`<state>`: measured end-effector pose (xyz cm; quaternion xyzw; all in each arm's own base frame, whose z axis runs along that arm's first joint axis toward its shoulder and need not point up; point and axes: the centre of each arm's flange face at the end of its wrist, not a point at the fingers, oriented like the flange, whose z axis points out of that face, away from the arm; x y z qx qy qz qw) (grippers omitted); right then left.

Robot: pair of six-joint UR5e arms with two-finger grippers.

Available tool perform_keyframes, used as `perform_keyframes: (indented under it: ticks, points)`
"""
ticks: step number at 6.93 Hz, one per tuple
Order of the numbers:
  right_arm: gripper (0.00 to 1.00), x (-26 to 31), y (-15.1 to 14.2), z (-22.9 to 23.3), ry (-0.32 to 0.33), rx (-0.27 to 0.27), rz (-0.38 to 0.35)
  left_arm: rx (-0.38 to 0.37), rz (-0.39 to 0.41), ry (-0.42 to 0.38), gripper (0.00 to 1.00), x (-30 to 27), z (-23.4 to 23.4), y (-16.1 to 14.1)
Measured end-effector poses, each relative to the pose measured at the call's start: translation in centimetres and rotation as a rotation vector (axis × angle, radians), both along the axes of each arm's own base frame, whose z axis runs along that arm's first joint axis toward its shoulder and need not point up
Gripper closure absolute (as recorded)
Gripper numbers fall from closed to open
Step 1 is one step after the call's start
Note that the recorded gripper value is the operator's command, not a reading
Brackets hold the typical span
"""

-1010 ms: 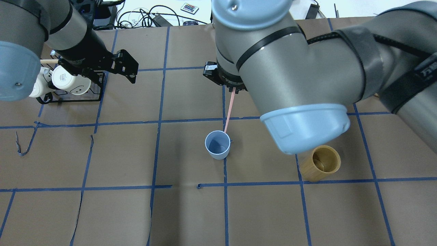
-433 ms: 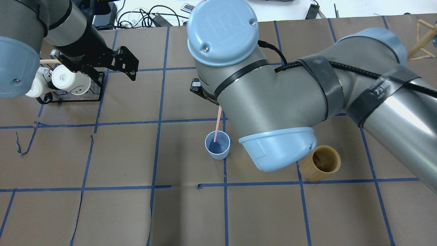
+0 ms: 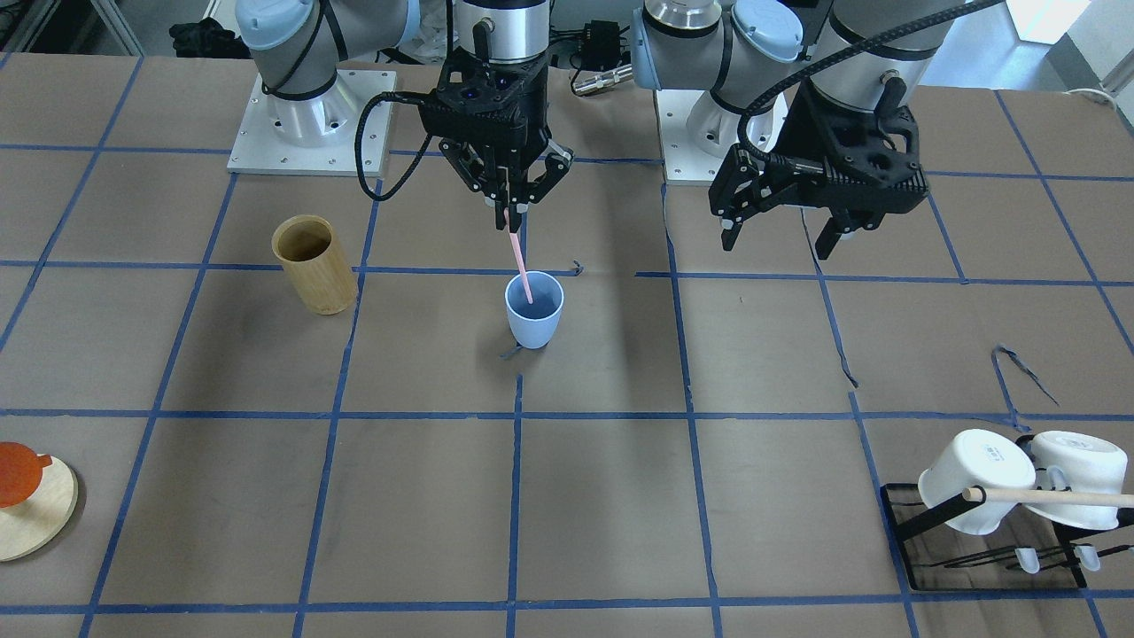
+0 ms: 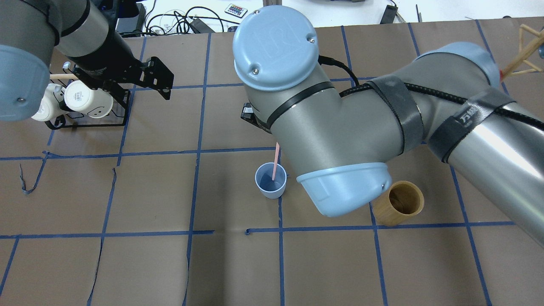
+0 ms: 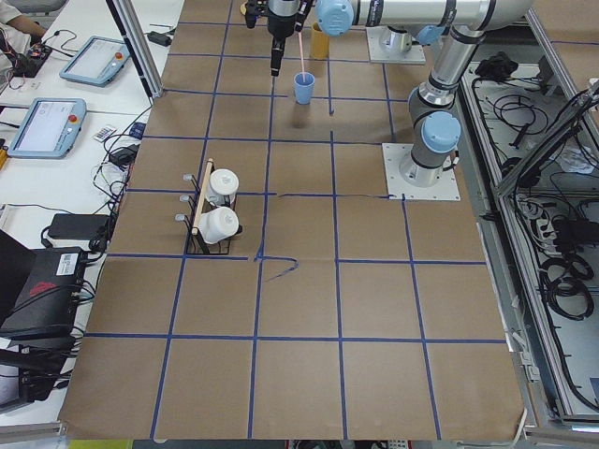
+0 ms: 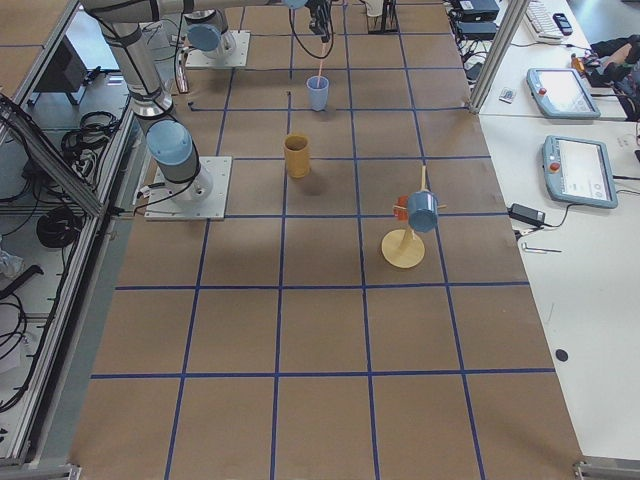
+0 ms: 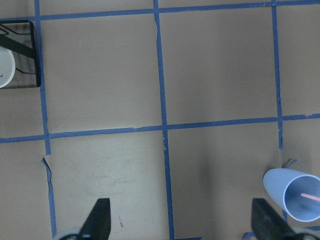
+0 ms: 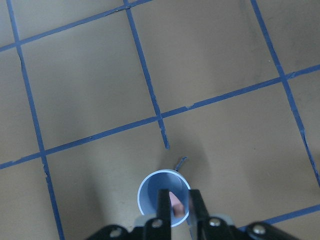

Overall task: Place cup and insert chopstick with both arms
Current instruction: 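Open the right gripper and lift it away from the cup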

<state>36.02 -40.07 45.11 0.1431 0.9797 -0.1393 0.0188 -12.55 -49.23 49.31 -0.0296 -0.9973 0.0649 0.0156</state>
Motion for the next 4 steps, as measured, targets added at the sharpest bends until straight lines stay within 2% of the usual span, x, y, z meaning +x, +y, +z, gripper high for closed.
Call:
perform_keyframes:
  ticks: [3,4]
  points:
    - [0.0,-0.6,-0.8,1.6,0.022,-0.027,0.01,0.002,-0.013,-0.008,0.0,-1.0,0.0,0.2]
    - [0.0,-1.4,-1.5,3.0,0.043,-0.015,0.037,0.001,-0.02,-0.01,0.0,-1.4,0.0,0.3]
